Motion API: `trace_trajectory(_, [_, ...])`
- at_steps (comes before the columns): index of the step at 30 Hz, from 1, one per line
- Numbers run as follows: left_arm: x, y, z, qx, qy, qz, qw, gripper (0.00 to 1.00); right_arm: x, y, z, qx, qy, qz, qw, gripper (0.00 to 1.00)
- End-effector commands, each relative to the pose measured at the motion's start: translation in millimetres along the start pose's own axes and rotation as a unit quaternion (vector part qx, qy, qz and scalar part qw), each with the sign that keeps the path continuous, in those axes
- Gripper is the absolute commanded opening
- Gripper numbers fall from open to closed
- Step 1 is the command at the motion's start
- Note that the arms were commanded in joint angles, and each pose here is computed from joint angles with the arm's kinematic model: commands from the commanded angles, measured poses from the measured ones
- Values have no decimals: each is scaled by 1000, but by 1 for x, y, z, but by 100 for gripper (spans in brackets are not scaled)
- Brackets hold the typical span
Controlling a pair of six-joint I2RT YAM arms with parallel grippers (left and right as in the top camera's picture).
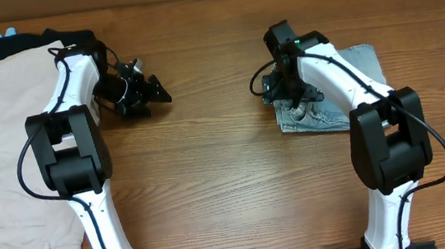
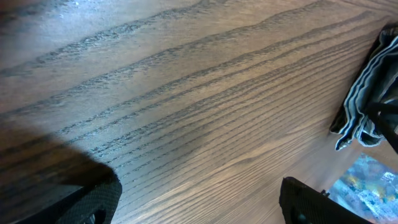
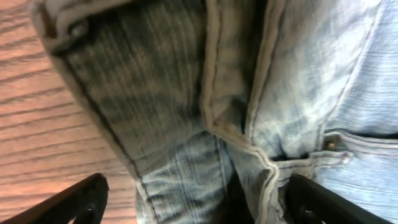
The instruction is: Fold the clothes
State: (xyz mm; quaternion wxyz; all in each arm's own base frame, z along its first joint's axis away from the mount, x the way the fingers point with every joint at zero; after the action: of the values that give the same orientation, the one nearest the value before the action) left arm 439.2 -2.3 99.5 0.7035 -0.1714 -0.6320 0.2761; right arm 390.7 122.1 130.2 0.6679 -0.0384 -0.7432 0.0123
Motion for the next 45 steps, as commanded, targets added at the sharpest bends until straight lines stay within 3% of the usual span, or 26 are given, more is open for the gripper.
trace_trajectory(1, [-24,22,1,11,26,-61,998,86,-13,3,14,7,21,9,1000,92])
trace_trajectory(11, [-24,22,0,18,25,-62,998,86,-45,-4,44,8,62,25,998,72])
trace_trajectory(14, [-25,22,0,19,26,-62,998,86,-47,-6,45,-6,62,38,997,52])
trace_trajectory(17, [-25,22,0,19,26,-62,998,86,-44,-11,43,-32,56,46,997,15])
trace_trajectory(19, [-24,22,0,19,25,-62,998,86,-37,-18,37,-54,50,44,996,8])
trace_trajectory(21, [-24,22,0,19,25,-62,998,86,-27,-22,30,-62,44,41,996,4])
trace_trajectory(32, [-24,23,0,19,25,-64,997,86,68,-81,-18,-139,-42,50,988,4])
trace_trajectory(39, [-24,23,0,18,23,-64,998,86,78,-136,-29,-207,-52,57,975,4])
trace_trajectory(45, [-24,23,-1,17,22,-63,998,86,78,-148,-46,-134,-97,33,986,4])
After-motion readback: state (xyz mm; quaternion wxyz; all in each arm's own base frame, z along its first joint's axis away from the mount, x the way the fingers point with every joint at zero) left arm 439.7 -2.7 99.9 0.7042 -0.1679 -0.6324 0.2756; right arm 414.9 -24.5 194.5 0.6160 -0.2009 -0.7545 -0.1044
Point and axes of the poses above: each gripper's point midway between its finger pads, its own x axis back along the fingers, its own y axis along the line the jaws close on, z = x × y, the point moved 10 cm from there along x, back along the fingers, and after that the axes turned 3 degrees about x, right-handed, at the moved point
